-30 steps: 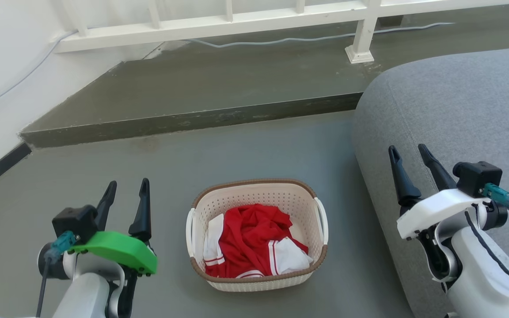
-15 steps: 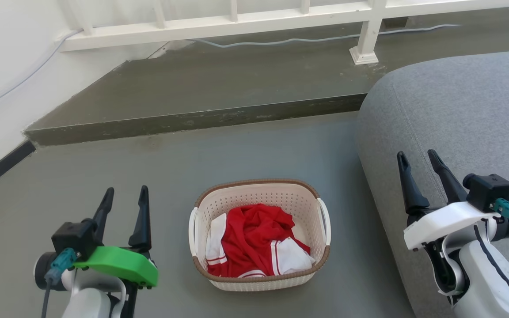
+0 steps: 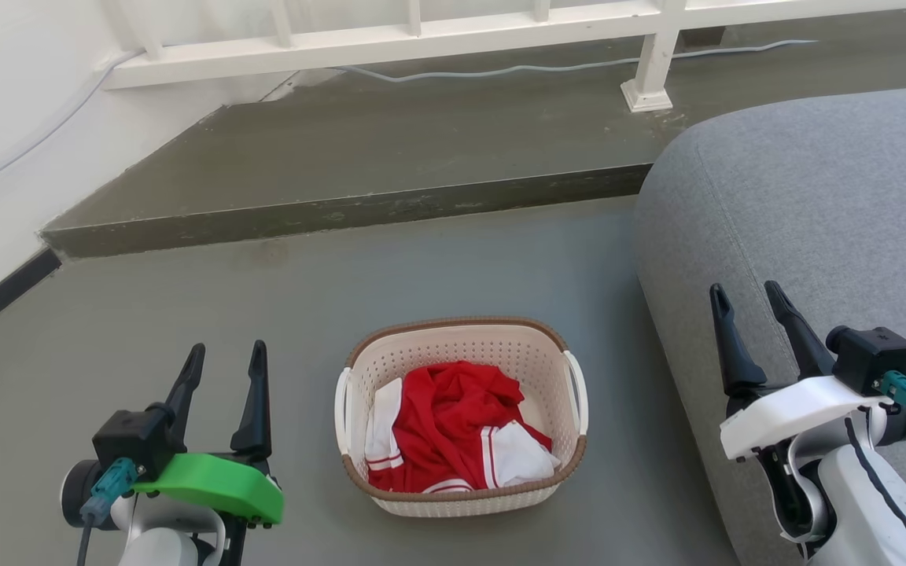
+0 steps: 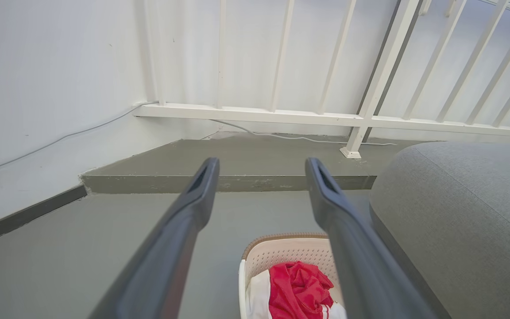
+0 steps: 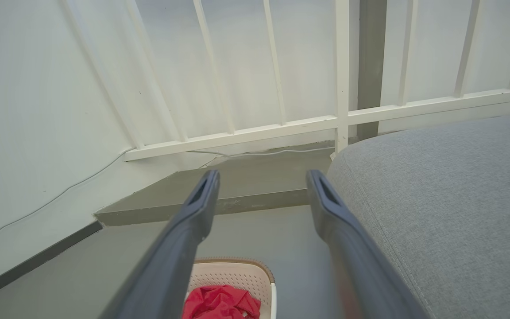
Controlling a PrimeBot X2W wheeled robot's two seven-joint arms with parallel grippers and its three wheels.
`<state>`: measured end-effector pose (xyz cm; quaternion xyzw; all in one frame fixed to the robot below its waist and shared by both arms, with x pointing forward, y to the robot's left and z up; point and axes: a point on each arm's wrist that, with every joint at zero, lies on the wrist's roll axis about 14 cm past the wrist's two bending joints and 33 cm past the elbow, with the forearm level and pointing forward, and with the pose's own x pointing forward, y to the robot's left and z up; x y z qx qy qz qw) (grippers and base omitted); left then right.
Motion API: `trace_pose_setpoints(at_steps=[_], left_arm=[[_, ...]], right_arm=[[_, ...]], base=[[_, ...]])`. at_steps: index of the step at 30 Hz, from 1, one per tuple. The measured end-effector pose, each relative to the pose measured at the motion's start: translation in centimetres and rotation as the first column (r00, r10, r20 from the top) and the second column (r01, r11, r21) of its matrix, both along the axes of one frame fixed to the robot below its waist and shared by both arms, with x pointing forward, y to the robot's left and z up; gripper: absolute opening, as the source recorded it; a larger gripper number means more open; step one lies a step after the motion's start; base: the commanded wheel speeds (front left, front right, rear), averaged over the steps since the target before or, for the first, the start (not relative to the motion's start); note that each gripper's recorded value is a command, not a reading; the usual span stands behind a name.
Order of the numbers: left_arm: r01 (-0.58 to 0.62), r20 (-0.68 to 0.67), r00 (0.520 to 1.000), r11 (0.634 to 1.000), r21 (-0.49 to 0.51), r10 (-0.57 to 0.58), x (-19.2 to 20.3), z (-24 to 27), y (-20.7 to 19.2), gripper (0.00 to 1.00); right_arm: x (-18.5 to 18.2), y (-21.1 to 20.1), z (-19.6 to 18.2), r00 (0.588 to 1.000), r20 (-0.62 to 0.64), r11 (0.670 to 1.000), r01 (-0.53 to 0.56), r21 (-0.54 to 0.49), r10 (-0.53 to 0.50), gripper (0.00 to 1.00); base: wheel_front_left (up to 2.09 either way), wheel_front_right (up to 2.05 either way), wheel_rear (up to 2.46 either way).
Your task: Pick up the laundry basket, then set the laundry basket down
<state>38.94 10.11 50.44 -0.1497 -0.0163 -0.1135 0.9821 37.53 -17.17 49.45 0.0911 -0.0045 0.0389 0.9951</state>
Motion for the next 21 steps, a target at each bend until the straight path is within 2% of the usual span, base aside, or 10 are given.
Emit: trace_pose_setpoints(at_steps=[18,19,21], left_arm=[[0.02,0.001,1.0,1.0,-0.008,-0.019,-0.9,-0.1,-0.4,1.0],[0.02,-0.004,1.0,1.0,-0.009,-0.02,-1.0,-0.3,-0.5,0.0],[0.023,-0.035,0.999,1.0,-0.008,-0.024,-1.3,-1.2,-0.7,0.0]], right_arm=[[-0.6,0.2,0.0,1.0,0.007,1.0,-0.014,-0.012,0.014,1.0],[-0.7,0.2,-0.2,1.0,0.001,1.0,-0.014,-0.011,0.014,0.0],[-1.3,0.5,-1.4,0.999,-0.036,1.0,-0.014,-0.003,0.014,0.0]], base=[[0.0,0.0,0.0],[0.0,0.0,0.0],[0.0,0.0,0.0]])
